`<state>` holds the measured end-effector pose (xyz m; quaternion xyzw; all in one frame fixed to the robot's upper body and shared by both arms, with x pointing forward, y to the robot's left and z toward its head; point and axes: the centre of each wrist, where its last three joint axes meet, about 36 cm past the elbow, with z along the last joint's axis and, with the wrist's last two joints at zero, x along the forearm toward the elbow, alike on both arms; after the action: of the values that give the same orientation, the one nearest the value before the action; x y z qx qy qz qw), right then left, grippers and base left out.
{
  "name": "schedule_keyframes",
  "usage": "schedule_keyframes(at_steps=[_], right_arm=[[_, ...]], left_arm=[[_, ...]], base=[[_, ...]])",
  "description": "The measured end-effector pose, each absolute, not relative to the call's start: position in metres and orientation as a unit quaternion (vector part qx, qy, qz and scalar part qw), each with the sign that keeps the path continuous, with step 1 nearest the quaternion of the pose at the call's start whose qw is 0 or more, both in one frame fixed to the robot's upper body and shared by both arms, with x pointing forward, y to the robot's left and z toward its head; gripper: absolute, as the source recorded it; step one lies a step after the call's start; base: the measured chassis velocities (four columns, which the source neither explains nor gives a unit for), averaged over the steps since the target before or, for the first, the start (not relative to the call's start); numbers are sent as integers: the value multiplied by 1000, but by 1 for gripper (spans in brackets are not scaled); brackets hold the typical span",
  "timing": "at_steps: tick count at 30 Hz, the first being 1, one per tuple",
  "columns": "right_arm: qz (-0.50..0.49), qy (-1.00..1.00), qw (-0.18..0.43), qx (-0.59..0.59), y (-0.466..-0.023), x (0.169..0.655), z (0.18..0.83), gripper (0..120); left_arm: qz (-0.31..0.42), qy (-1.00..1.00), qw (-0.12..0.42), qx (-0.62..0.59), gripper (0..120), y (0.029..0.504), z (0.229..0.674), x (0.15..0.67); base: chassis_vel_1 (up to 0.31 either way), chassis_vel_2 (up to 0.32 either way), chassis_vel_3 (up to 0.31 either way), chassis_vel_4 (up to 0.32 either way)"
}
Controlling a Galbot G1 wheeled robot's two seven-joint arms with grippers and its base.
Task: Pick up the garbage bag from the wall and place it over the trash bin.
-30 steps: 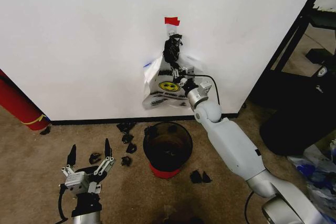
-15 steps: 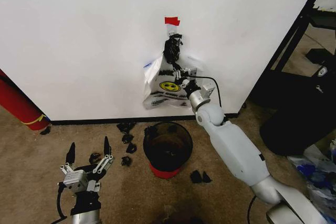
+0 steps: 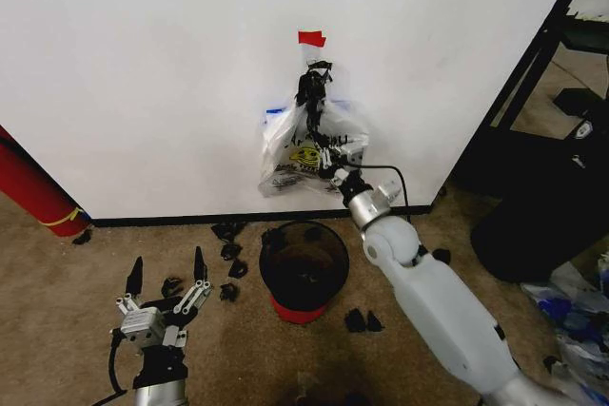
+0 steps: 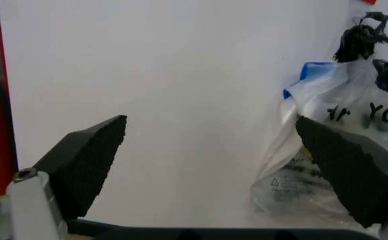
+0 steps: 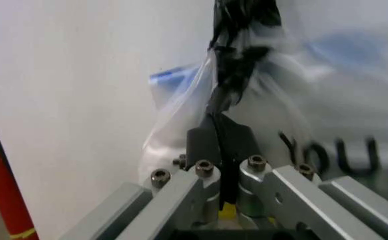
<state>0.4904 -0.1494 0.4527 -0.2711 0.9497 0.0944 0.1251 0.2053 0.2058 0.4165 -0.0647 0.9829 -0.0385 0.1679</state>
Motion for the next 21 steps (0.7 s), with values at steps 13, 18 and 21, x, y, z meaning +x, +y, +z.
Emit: schedule_keyframes(at_steps=[13, 18, 21], right_arm=[[104, 953, 114, -262, -161, 443, 436, 0], [106, 951, 117, -265, -162, 422, 436, 0], [104, 951, 119, -266, -162, 417, 436, 0]], left_arm=[[-40, 984, 167, -49, 100, 203, 416, 209], [-39, 984, 167, -44, 100, 204, 416, 210], [-40, 984, 167, -42, 100, 204, 416, 210]], base=[[0, 0, 0, 0], [0, 0, 0, 0], [0, 0, 0, 0]])
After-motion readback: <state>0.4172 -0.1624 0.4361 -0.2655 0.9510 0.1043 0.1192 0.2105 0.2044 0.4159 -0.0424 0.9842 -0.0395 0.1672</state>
